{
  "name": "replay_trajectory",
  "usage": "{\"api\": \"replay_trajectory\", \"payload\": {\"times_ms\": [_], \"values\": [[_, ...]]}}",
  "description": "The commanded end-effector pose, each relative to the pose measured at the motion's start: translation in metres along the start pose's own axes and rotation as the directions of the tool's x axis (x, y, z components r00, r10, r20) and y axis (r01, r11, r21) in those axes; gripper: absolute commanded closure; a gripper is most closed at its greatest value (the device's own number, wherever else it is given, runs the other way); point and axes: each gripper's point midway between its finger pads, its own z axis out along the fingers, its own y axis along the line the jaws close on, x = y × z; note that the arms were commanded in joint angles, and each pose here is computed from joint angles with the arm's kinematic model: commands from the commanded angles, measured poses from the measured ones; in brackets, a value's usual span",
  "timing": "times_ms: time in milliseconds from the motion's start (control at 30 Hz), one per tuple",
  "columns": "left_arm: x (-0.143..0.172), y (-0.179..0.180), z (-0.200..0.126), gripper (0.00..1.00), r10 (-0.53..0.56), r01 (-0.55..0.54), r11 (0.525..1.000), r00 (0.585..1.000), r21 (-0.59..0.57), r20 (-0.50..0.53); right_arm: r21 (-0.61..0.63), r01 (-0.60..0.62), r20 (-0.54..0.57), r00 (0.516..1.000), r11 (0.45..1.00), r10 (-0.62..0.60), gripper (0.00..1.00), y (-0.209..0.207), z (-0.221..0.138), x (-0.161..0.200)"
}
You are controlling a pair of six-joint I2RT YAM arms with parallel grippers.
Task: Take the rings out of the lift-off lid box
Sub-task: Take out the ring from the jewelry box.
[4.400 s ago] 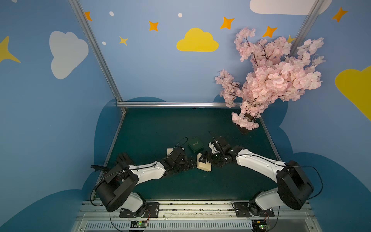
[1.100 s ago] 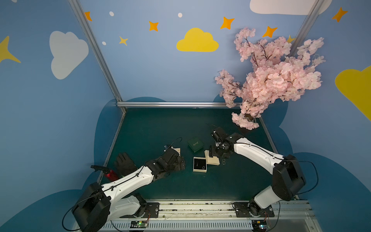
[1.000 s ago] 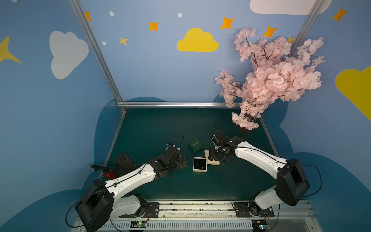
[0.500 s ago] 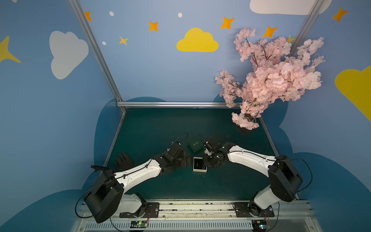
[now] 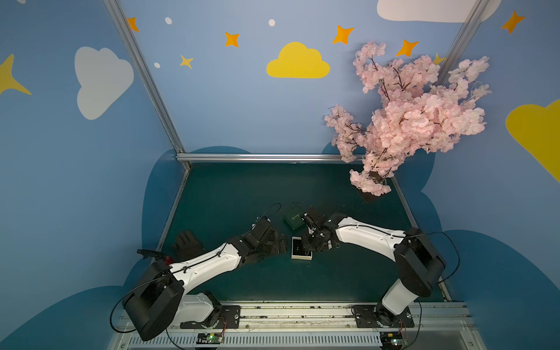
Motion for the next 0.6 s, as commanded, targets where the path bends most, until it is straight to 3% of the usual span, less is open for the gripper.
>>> {"api": "replay_trajectory", "payload": {"times_ms": [0,567], "values": [[-0.0032,0.0017,-0.0038,0.02,-0.001,0.002,1.000,1.000,-0.005,0.018,0.078,0.020,0.010,1.000,0.997,-0.021,0.74,-0.0051,-0.0011,-0.0018],[-0.0004,0.0012,-0.0011,0.02,-0.002,0.002,1.000,1.000,-0.003,0.000,0.130,0.021,0.009,1.000,0.991,-0.023,0.76,-0.0128,0.0059,0.0005]]}}
